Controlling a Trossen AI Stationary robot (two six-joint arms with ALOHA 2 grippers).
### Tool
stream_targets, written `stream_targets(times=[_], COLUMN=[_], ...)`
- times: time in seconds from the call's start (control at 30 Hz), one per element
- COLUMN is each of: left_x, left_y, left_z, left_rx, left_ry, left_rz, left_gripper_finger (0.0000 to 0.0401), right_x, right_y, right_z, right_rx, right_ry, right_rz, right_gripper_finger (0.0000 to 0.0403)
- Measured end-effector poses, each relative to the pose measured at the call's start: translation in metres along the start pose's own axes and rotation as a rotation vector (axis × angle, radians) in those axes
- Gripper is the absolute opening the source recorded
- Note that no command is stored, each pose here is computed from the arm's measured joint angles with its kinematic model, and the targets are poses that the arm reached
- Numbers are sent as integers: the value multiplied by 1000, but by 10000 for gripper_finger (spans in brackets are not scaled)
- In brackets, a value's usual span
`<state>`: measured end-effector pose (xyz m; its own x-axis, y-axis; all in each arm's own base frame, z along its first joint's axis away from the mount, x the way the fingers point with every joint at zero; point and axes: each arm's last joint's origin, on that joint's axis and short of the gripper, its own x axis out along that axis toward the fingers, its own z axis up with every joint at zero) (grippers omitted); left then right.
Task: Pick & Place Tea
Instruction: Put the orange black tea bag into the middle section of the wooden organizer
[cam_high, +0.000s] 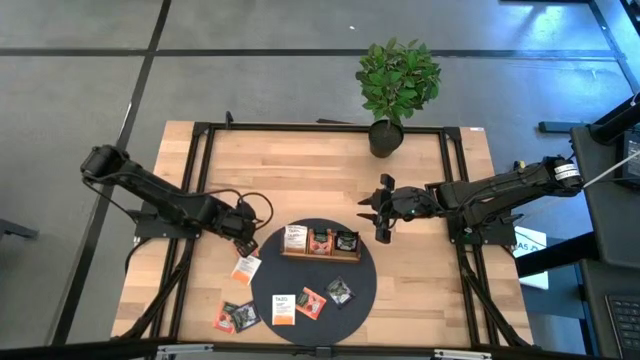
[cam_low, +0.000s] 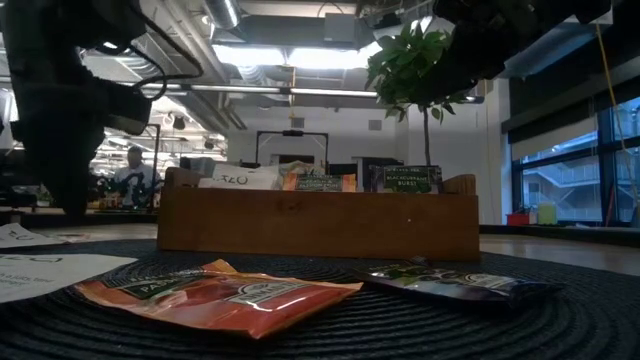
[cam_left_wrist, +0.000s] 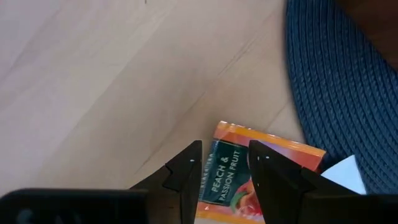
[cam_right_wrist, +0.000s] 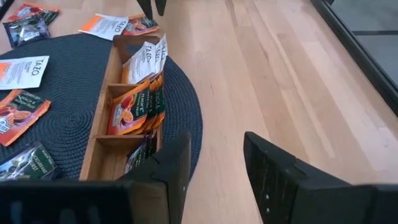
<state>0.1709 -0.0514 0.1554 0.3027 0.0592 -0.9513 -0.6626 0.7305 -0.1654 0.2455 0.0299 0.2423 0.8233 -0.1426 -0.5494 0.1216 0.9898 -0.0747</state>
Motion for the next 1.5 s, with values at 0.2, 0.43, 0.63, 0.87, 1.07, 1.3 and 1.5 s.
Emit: stream_targets(times=[0.2,0.43,0.63,0.87,1.07,1.3,1.5], left_x=[4,5,17,31,31,32,24], left_y=[5,0,-1,-3,-1,-1,-6], left_z=[-4,-2,-4,-6,-5,-5,0], left_rx=[-7,2,42,54,55,58,111], left_ry=[9,-9,36,96,68,43,45], left_rz=[18,-31,31,105,131,142,167], left_gripper_finger=[127,127,127,123,76,8,2], right_x=[0,0,0,0,0,0,0], right_y=[0,0,0,0,0,0,0], right_z=[0,0,0,0,0,0,0], right_rx=[3,2,0,-1,2,-1,-1], right_ry=[1,1,1,1,1,1,2], right_rz=[0,0,0,0,0,0,0], right_gripper_finger=[151,151,151,151,151,151,151])
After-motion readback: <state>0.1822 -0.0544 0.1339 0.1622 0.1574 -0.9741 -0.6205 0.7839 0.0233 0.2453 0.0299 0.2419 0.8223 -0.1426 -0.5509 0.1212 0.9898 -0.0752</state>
